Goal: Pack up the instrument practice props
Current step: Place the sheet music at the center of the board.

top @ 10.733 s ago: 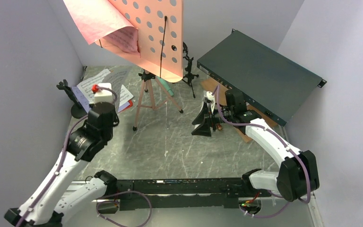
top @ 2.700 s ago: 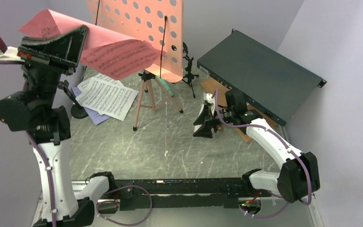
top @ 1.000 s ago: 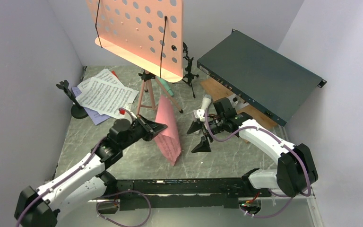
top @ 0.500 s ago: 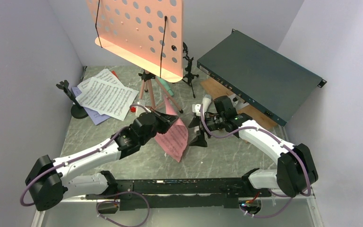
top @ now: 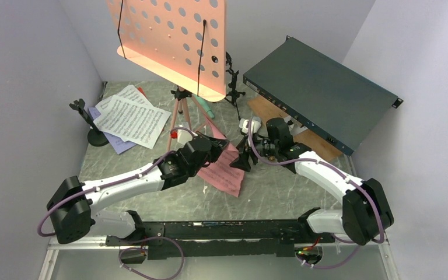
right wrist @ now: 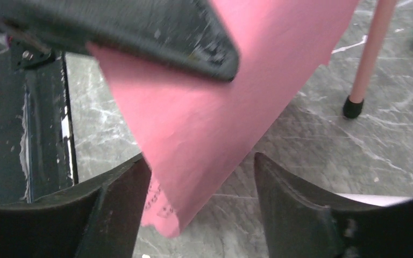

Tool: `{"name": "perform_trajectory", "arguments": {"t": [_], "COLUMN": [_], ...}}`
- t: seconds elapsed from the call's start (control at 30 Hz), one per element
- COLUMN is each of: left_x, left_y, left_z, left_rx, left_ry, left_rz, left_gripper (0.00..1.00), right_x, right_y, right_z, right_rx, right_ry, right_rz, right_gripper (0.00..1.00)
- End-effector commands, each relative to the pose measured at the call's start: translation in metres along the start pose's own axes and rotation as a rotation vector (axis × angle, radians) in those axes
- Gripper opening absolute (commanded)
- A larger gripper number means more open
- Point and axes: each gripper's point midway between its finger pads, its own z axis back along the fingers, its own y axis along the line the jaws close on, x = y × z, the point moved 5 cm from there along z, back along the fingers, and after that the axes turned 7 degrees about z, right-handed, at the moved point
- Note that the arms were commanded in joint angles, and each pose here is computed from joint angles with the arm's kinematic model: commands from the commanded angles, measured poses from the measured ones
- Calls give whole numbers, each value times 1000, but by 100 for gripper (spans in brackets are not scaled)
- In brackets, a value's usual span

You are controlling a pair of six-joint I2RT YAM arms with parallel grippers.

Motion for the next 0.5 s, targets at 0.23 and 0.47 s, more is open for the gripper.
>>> {"name": "perform_trajectory", "arguments": {"t": [0.23,0.47], "left_x": [6,27], "left_y": [-22,-18], "left_z": [12,42], "left_rx": [-88,-124], "left_ry": [-40,-51], "left_rz": [-54,-419], "left_gripper": [49,78], "right_x": [24,21], "right_y": [-21,-7], "right_z": [4,13], "right_rx": [-150,39], "right_ry": [-42,-4], "right_rz": [16,79], "right_gripper": [0,0]}}
